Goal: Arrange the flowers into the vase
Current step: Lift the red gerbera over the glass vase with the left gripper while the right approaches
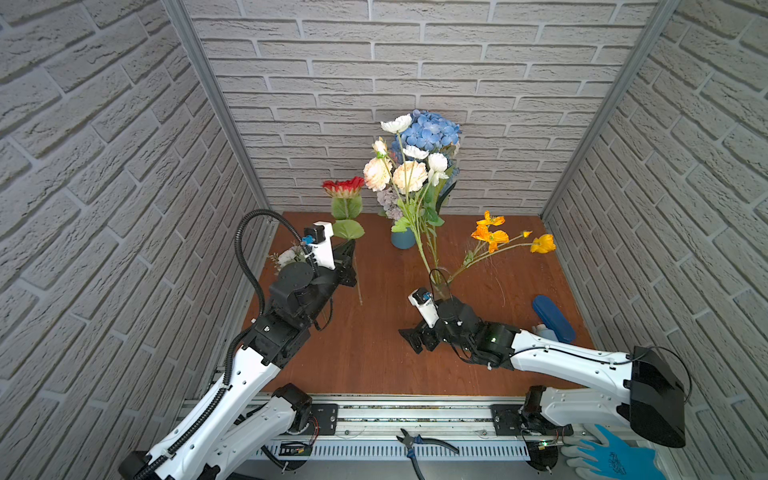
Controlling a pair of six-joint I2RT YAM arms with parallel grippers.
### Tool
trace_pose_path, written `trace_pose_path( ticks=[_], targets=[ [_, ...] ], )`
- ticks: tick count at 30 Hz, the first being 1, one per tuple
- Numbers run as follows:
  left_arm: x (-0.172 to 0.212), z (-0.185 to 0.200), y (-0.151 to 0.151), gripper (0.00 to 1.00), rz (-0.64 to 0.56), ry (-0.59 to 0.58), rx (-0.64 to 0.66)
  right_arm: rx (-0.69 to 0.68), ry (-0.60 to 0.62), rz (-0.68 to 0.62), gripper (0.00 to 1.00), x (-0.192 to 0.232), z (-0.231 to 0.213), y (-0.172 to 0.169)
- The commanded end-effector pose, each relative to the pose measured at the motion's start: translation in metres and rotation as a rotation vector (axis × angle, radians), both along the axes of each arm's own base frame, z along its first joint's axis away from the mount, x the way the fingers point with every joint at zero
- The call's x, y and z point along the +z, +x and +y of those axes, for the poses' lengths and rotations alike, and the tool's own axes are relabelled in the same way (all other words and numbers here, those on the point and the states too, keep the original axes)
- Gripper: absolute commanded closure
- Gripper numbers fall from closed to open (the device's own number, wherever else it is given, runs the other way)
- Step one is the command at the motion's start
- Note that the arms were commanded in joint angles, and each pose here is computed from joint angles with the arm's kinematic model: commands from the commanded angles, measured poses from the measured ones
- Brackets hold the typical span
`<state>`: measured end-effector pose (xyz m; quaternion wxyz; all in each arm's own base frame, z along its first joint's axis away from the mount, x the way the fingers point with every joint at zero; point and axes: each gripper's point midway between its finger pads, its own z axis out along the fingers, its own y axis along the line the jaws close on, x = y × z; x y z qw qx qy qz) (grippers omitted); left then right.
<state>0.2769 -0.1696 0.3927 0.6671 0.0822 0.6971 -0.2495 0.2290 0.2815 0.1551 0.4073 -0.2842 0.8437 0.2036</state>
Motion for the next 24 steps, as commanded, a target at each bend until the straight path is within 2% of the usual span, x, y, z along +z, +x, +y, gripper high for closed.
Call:
trace_pose_path(
  ticks=[1, 5, 10, 14, 19, 24],
  targets=[
    [0.035, -0.017, -0.010, 1.00, -0.164, 0.034, -0.013, -0.103, -0.017, -0.038, 0.01, 0.014, -0.031, 0.000],
    [0.049, -0.047, -0.025, 1.00, -0.229, 0.015, -0.105, -0.192, -0.045, -0.097, 0.01, 0.028, -0.069, 0.000],
    [0.066, -0.079, -0.047, 1.00, -0.330, -0.070, -0.222, -0.317, -0.070, -0.139, 0.02, 0.039, -0.110, 0.009],
    [0.083, -0.100, -0.074, 1.00, -0.426, -0.056, -0.271, -0.389, -0.073, -0.121, 0.02, 0.037, -0.127, 0.019],
    [0.091, -0.099, -0.086, 1.00, -0.459, -0.032, -0.258, -0.346, -0.027, -0.122, 0.01, 0.045, -0.117, 0.022],
    [0.085, -0.118, -0.092, 1.00, -0.469, 0.028, -0.347, -0.257, 0.081, -0.188, 0.02, 0.098, -0.107, 0.017]
  ],
)
